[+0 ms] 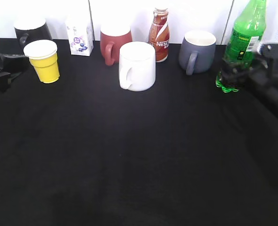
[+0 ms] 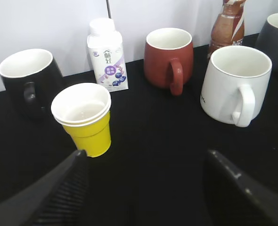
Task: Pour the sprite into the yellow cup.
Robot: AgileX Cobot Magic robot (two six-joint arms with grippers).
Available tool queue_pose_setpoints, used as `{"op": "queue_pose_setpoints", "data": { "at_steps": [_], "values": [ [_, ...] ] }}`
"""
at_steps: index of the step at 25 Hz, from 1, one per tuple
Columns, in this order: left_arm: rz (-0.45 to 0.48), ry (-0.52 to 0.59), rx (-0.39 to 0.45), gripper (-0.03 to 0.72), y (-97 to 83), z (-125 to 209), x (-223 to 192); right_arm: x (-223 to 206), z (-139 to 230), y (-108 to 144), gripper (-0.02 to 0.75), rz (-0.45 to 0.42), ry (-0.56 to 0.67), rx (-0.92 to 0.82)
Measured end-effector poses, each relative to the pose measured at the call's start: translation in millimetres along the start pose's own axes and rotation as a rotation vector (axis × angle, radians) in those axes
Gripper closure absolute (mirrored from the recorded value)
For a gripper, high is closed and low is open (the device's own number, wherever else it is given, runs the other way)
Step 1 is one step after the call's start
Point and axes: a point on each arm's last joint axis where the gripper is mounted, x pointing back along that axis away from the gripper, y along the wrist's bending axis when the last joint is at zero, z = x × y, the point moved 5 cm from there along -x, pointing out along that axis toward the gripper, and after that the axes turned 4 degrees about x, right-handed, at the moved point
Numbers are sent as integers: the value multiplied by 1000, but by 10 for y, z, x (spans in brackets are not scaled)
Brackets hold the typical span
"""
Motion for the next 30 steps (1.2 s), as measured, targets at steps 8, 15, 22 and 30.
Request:
{"op": "queue_pose_setpoints", "data": {
  "at_steps": [8,15,22,30],
  "values": [
    [-24,246,4,123,1,127,155,683,-803,-6,142,1,312,16],
    [19,810,178,123,-166,251,771,1523,-1335,69,144,-57,781,-2],
    [44,489,139,123,-140,56,1836,2858,-1862,109,151,-70,563,-6],
    [49,233,120,124,-89,751,2327,3849,-1099,23,152,0,397,45]
  ]
}}
